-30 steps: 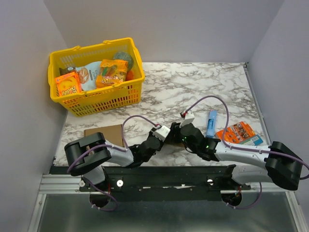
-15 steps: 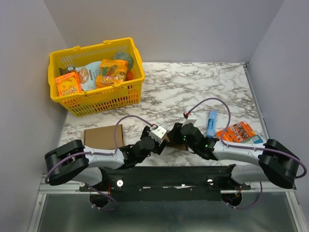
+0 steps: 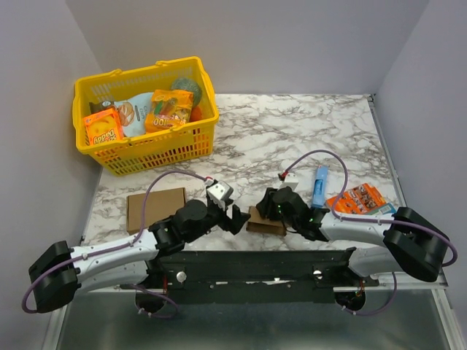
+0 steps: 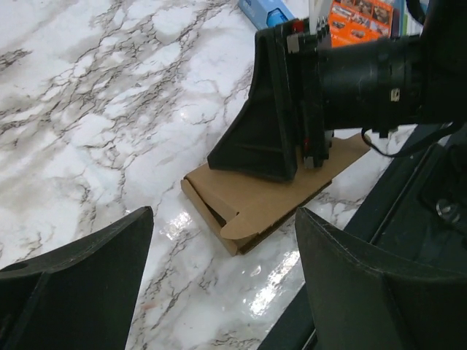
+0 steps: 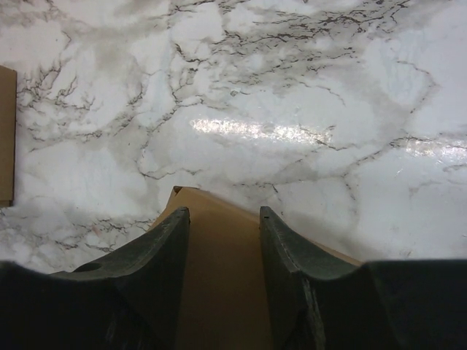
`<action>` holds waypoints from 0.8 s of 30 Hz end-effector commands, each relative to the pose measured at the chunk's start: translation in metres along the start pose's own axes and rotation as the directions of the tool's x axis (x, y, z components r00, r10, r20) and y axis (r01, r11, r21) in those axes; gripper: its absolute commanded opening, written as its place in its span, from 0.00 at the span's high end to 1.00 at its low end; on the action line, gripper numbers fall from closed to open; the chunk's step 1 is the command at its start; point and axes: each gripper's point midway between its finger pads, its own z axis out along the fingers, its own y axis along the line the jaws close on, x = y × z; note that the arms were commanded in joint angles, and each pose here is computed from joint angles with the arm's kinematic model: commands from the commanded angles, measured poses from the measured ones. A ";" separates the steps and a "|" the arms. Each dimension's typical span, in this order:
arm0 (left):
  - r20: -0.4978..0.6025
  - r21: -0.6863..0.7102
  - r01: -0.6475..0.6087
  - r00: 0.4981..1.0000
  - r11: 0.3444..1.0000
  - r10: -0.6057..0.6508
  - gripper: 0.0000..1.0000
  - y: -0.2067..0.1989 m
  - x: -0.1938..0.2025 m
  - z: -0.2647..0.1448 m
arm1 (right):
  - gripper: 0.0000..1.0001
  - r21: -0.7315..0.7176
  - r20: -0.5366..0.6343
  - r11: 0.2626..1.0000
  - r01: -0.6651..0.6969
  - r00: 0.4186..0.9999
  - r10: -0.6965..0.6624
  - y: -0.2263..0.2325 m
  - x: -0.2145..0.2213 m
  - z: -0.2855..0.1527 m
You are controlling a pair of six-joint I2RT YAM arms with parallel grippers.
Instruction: Fold the paper box
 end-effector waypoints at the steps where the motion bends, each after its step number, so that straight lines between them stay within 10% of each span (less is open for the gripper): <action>1: -0.055 0.027 0.166 0.985 0.986 -0.165 0.13 -0.011 -0.018 0.010 | 0.49 0.021 -0.036 1.000 0.014 0.999 -0.013 -0.005 0.008 0.001; 24: -0.479 -0.139 0.299 0.814 0.944 -0.329 0.52 0.007 0.087 0.043 | 0.53 0.059 -0.038 0.998 0.010 0.999 -0.007 -0.011 0.009 0.004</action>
